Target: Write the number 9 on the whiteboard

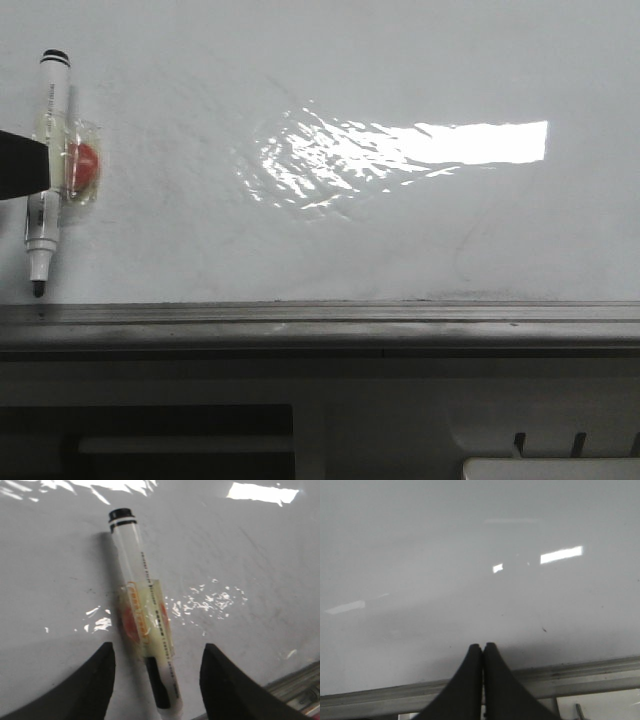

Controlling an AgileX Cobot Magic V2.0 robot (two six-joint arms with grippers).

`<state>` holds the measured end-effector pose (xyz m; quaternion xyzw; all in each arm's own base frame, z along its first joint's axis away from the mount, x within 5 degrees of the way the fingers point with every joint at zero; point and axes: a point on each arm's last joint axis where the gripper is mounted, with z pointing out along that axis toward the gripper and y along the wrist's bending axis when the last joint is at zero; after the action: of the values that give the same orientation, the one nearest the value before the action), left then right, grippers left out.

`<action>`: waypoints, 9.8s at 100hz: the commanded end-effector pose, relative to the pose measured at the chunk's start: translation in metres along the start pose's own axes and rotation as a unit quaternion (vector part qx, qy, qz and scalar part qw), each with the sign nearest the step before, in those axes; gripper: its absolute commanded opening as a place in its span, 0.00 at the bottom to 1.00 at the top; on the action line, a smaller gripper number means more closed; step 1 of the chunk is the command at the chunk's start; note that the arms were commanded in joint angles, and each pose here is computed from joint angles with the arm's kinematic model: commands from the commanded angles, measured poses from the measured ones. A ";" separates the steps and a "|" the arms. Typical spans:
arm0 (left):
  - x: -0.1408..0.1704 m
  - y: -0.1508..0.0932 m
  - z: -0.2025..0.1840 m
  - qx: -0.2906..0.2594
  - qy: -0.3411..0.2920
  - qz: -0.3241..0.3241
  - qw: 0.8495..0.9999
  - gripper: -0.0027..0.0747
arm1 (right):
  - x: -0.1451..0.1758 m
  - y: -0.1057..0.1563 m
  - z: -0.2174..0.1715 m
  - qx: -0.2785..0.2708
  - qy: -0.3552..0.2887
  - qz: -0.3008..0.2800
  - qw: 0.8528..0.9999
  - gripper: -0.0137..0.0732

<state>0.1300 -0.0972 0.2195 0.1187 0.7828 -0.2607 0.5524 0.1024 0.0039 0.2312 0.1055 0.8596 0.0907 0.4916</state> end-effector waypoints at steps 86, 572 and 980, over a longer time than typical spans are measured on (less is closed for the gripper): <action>-0.004 -0.021 0.017 0.082 -0.017 0.157 0.984 0.01 | -0.037 0.088 -0.018 -0.251 0.056 -0.214 0.942 0.15; -0.015 -0.041 0.029 0.043 -0.055 -0.087 0.994 0.01 | -0.085 0.213 -0.015 -0.379 0.192 -0.223 0.877 0.62; 0.055 0.059 -0.104 -0.294 -0.092 0.068 0.949 0.01 | 0.008 0.032 -0.080 -0.402 -0.282 -0.179 0.853 0.08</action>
<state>0.0556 0.0004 0.1939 -0.0030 0.7456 0.0031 0.6664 0.0334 0.0352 0.2570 -0.2482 0.6120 0.3029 0.6871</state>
